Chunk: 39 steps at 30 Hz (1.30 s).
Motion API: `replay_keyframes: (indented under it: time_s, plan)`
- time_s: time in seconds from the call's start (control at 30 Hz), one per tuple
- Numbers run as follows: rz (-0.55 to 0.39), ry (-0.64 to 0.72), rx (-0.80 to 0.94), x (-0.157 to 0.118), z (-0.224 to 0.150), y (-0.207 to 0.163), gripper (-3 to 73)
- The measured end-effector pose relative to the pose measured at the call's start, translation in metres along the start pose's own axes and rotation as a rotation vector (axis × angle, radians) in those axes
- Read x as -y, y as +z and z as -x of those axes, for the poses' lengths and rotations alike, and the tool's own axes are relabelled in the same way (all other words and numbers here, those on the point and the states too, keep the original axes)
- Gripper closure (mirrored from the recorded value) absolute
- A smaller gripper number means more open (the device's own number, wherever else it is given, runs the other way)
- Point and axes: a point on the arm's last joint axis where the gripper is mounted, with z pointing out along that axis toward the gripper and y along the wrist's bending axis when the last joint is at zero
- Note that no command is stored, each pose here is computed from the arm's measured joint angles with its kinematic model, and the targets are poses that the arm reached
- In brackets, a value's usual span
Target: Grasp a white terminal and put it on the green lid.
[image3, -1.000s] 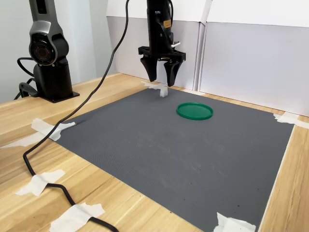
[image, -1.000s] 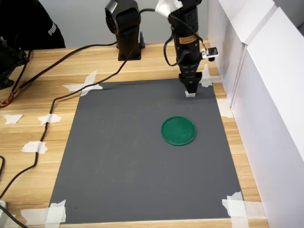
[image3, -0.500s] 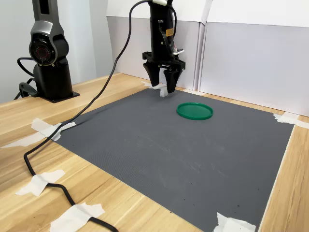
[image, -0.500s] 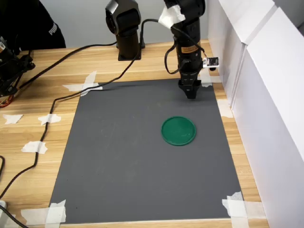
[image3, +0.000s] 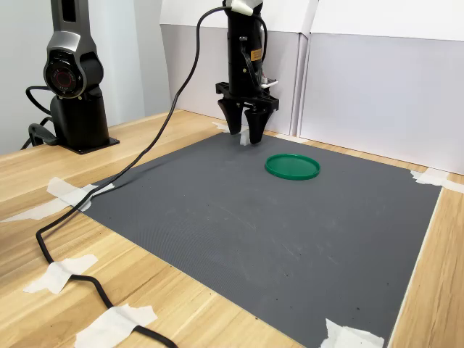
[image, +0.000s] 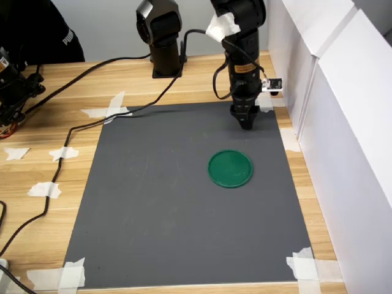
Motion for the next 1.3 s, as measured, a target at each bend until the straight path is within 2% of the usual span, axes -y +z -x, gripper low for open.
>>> replay_keyframes:
  time_s: [0.1, 0.43, 0.5, 0.83, 1.03, 1.3]
  plan:
    - [-0.005, 0.006, -0.006, 0.000, -0.001, 0.000, 22.6]
    - [-0.012, 0.024, -0.011, 0.001, -0.001, 0.000, 55.7]
    - [-0.012, 0.028, -0.011, 0.001, -0.001, 0.000, 60.3]
    - [-0.006, 0.101, -0.019, 0.000, -0.002, 0.000, 61.1]
    - [0.017, 0.107, -0.045, -0.003, -0.002, -0.021, 61.1]
    - [-0.079, 0.139, -0.018, 0.018, 0.009, -0.062, 61.1]
